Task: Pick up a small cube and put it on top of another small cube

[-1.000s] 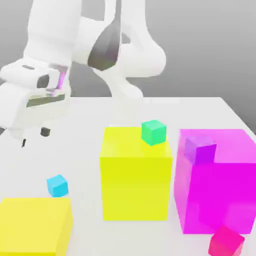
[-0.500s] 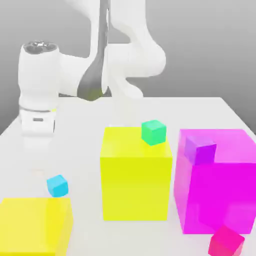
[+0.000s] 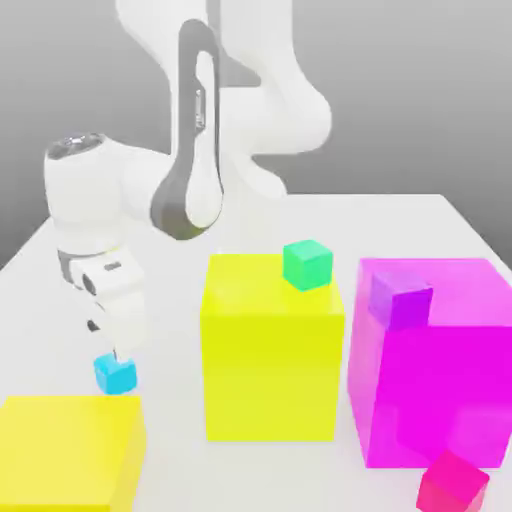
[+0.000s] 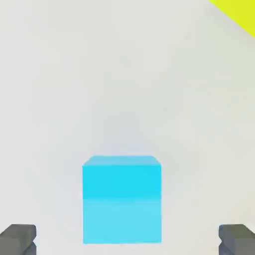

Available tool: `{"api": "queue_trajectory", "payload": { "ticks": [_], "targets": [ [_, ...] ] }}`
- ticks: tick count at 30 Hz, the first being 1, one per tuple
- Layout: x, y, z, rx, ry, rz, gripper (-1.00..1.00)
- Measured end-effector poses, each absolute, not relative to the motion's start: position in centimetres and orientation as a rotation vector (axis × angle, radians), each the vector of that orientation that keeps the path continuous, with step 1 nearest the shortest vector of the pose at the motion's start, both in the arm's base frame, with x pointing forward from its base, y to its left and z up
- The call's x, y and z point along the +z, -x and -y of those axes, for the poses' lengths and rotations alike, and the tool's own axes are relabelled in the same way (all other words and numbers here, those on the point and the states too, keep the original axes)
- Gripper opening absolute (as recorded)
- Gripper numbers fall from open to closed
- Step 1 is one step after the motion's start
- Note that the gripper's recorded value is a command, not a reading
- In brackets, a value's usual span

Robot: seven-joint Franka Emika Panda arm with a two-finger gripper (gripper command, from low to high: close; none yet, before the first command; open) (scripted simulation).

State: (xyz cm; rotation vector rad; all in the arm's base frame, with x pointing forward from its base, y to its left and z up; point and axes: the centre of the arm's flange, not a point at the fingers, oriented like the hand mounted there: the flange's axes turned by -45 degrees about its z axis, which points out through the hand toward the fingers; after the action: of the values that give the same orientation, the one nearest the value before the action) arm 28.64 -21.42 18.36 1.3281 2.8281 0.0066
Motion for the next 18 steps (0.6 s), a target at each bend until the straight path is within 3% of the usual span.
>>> {"api": "queue_trajectory", "payload": {
  "ticks": [15, 16, 18],
  "targets": [
    [13.5, -28.6, 21.5, 0.007, -1.277, -2.841, 0.0],
    [13.4, -28.6, 21.5, 0.01, -1.278, -2.835, -1.0],
    [13.4, -28.6, 21.6, 0.009, -1.276, -2.835, -1.0]
  ]
}}
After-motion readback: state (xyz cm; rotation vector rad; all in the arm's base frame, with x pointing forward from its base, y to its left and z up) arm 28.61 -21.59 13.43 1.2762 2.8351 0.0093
